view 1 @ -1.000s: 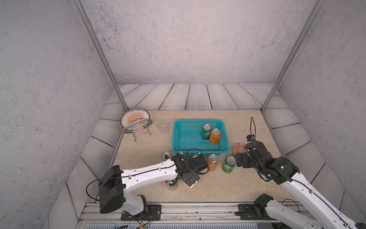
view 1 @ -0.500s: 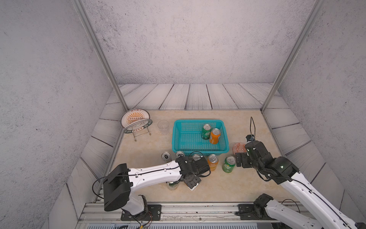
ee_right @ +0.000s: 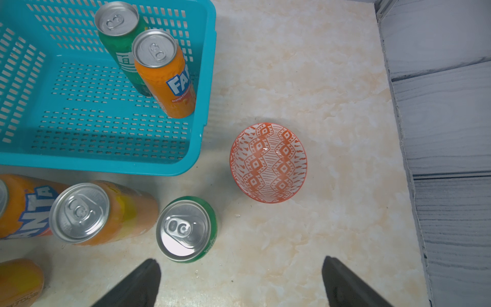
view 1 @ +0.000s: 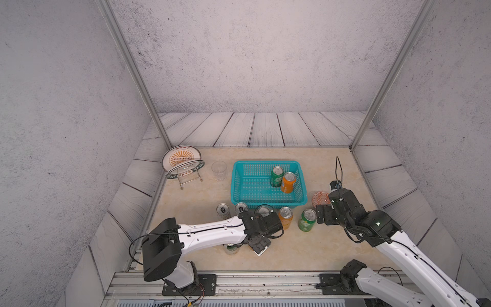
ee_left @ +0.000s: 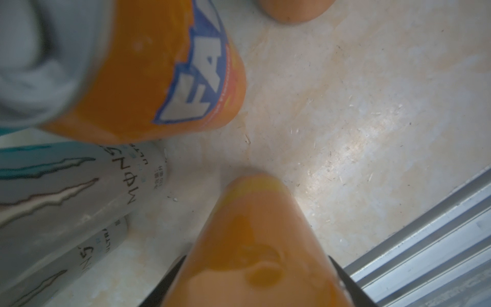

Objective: Take out the drinks from the basket
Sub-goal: Place the drink at the center of the board.

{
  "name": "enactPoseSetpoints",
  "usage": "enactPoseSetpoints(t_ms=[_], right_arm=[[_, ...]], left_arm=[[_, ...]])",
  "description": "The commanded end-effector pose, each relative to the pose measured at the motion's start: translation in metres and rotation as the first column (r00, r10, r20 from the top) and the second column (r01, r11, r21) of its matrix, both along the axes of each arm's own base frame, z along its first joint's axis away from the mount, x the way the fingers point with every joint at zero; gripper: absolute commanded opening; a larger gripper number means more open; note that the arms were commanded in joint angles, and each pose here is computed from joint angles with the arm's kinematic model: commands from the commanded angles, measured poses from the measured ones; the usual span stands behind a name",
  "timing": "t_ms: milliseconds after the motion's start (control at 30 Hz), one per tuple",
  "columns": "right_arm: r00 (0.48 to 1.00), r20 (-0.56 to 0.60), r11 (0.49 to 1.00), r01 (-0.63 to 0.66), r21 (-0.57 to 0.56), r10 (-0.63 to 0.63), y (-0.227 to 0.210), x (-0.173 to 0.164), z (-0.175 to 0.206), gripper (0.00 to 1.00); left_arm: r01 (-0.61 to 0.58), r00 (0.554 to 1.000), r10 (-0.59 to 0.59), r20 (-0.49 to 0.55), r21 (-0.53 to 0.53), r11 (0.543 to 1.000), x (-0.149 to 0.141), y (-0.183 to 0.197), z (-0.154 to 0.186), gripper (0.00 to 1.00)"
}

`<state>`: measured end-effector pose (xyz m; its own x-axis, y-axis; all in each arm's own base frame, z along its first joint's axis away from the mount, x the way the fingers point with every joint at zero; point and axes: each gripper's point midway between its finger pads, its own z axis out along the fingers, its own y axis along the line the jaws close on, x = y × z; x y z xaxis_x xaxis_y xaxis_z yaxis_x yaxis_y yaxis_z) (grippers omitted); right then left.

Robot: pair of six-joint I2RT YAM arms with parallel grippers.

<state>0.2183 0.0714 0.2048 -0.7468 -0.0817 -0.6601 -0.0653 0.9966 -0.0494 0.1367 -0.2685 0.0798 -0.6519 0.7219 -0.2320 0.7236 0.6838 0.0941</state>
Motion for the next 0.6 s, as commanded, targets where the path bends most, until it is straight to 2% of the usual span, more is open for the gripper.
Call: enactPoseSetpoints(t_ms=[0,567], right_arm=[[1.0,0.009,1.0,0.003,0.004,-0.003,-0.0001,0.0011,0.0049,0.99],[1.0,0.013,1.0,0.005,0.008,-0.005,-0.0012,-0.0001,0.0058,0.99]], left_arm=[[-0.012,1.0,0.012,0.01,-0.005,1.0,0.0008,-0.0019,-0.0017,0.72],[-0.022,1.0,0.023,0.017,-0.014,1.0,-0.0002,0.0023,-0.0002,0.83]])
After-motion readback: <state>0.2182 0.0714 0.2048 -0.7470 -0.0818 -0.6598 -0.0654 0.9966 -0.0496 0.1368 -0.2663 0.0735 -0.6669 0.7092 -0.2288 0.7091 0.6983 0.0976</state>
